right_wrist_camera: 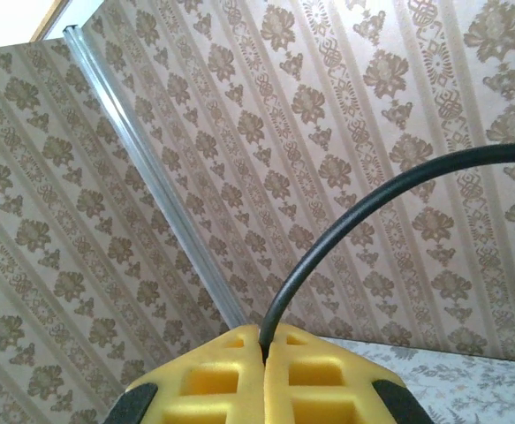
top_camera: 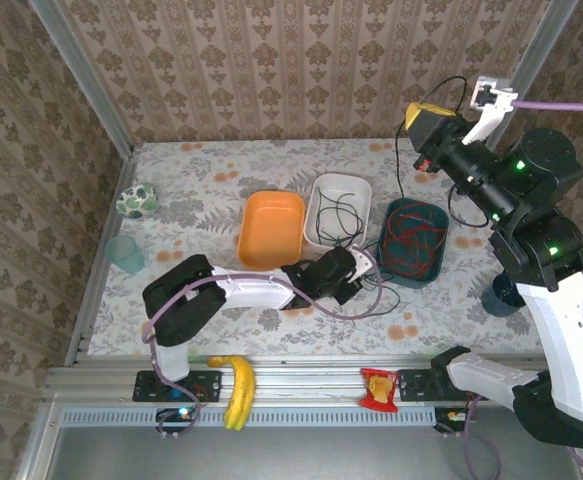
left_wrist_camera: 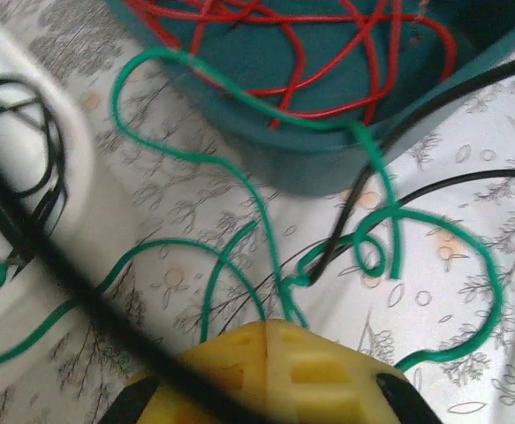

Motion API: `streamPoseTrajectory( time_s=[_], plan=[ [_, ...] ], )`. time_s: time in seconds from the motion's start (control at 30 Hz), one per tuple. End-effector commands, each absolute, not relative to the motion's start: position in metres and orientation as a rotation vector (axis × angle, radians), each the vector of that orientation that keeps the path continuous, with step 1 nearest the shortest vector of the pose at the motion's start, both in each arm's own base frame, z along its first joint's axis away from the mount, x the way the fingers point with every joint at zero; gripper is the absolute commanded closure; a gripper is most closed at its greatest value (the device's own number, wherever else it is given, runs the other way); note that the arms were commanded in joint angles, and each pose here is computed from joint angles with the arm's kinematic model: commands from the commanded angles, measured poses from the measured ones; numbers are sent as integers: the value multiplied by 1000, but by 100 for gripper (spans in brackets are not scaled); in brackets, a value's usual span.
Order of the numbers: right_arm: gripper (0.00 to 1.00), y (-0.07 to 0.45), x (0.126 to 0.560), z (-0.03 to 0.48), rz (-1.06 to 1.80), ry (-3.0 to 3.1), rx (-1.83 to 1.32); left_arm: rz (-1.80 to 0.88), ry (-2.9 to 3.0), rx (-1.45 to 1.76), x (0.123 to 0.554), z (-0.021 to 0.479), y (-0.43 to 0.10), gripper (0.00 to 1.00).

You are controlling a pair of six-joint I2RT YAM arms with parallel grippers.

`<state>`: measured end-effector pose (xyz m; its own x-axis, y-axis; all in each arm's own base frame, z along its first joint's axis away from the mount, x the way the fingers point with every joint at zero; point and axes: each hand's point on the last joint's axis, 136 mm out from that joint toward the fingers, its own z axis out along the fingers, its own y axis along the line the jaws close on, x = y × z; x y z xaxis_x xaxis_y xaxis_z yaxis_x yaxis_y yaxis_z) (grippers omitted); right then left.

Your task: Untangle the cables

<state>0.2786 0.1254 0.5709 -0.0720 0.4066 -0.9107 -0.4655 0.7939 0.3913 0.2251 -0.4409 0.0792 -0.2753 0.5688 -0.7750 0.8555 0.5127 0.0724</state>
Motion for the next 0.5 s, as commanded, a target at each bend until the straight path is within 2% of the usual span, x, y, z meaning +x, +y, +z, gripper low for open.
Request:
streamPoseTrajectory(
  time_s=[0.0, 0.17, 0.3, 0.37, 0.47],
  plan=[
    [100, 118, 279, 589, 725, 1424, -19, -537, 1959, 927, 247, 118, -427, 99],
    [100, 123, 279, 627, 769, 1287, -51, -468, 1998, 735, 268, 129, -396, 100],
    [100, 126, 276, 662, 770, 1185, -91, -489, 1957, 695, 270, 143, -393, 100],
    [100, 130, 287, 666, 769, 1204, -91, -523, 1920, 655, 271, 156, -389, 98],
    [100, 143, 318, 647, 793, 1276, -78, -569, 1895, 505, 281, 176, -370, 91]
  ],
)
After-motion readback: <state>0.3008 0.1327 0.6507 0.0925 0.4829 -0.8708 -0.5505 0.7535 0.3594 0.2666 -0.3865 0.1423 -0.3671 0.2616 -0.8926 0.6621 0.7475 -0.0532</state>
